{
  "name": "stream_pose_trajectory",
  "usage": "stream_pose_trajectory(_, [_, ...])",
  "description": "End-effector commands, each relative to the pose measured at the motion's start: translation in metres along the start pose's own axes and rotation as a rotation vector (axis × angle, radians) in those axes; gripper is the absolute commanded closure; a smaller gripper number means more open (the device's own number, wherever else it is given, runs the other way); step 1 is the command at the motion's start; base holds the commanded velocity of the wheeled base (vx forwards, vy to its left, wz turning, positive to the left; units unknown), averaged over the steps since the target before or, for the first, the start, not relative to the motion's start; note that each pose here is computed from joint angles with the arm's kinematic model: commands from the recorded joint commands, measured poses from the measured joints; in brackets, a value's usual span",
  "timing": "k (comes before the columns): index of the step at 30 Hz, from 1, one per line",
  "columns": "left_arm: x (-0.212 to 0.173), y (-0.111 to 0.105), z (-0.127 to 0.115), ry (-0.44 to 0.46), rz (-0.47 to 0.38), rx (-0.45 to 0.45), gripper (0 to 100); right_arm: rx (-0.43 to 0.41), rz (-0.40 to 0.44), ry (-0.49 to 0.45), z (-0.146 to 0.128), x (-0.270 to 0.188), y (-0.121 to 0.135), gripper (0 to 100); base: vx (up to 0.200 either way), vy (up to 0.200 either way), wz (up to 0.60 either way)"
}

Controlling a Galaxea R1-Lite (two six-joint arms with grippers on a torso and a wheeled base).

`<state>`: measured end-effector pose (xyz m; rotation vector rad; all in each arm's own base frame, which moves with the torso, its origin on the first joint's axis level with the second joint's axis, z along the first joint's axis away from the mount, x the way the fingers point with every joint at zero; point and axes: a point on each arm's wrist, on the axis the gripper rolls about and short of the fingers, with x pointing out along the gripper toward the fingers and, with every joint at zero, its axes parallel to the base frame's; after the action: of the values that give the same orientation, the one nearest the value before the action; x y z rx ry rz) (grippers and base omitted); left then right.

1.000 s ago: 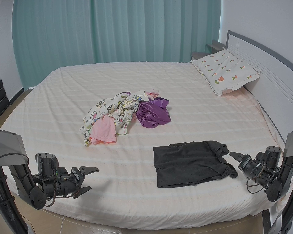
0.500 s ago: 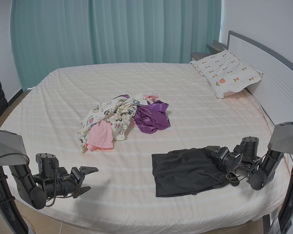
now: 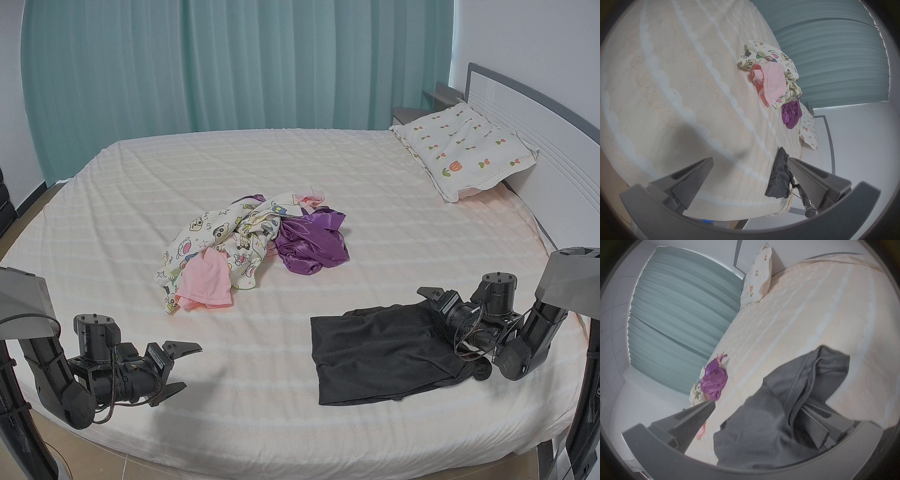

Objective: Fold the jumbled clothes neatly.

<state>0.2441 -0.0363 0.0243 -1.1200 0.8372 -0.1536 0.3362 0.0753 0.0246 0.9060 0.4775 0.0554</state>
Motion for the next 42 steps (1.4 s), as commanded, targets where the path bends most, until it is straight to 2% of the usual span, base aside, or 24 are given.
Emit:
stream_pose_trajectory(1, [0.0, 0.0, 0.0, 0.001, 0.001, -0.001, 0, 0.023, -0.025, -0.072, 0.018, 0.014, -0.014, 0, 0.0, 0.0, 0.0])
stream_pose_trajectory(6, [0.0, 0.0, 0.0, 0.001, 0.001, -0.001, 0, 0.054, -0.067, -0.16, 0.04, 0.028, -0.036, 0, 0.0, 0.0, 0.0])
stream_pose_trajectory(17, [0.0, 0.0, 0.0, 0.001, 0.001, -0.001, 0, 0.079, -0.096, -0.217, 0.062, 0.022, -0.05, 0, 0.0, 0.0, 0.0])
stream_pose_trajectory(20, [0.0, 0.0, 0.0, 0.001, 0.001, -0.001, 0, 0.072, -0.101, -0.213, 0.06, 0.009, -0.046, 0, 0.0, 0.0, 0.0])
stream_pose_trajectory(24, [0.001, 0.0, 0.0, 0.0, 0.0, 0.0, 0, 0.053, -0.049, -0.227, 0.065, -0.018, -0.023, 0, 0.0, 0.0, 0.0])
stream_pose_trajectory(27, [0.0, 0.0, 0.0, 0.001, 0.001, -0.001, 0, 0.042, -0.012, -0.19, 0.056, -0.028, -0.011, 0, 0.0, 0.0, 0.0])
stream_pose_trajectory(30, [0.0, 0.0, 0.0, 0.001, 0.001, -0.001, 0, 0.017, 0.024, -0.105, 0.029, -0.03, 0.004, 0, 0.0, 0.0, 0.0])
stream_pose_trajectory(34, [0.0, 0.0, 0.0, 0.001, 0.001, -0.001, 0, -0.003, 0.042, -0.042, 0.008, -0.028, 0.013, 0, 0.0, 0.0, 0.0])
stream_pose_trajectory(38, [0.001, 0.001, 0.0, 0.002, 0.002, -0.001, 0, -0.012, 0.045, -0.01, -0.001, -0.025, 0.014, 0, 0.0, 0.0, 0.0])
stream_pose_trajectory(42, [0.001, 0.001, 0.0, 0.002, 0.002, -0.001, 0, -0.012, 0.003, 0.021, -0.012, -0.013, 0.001, 0, 0.0, 0.0, 0.0])
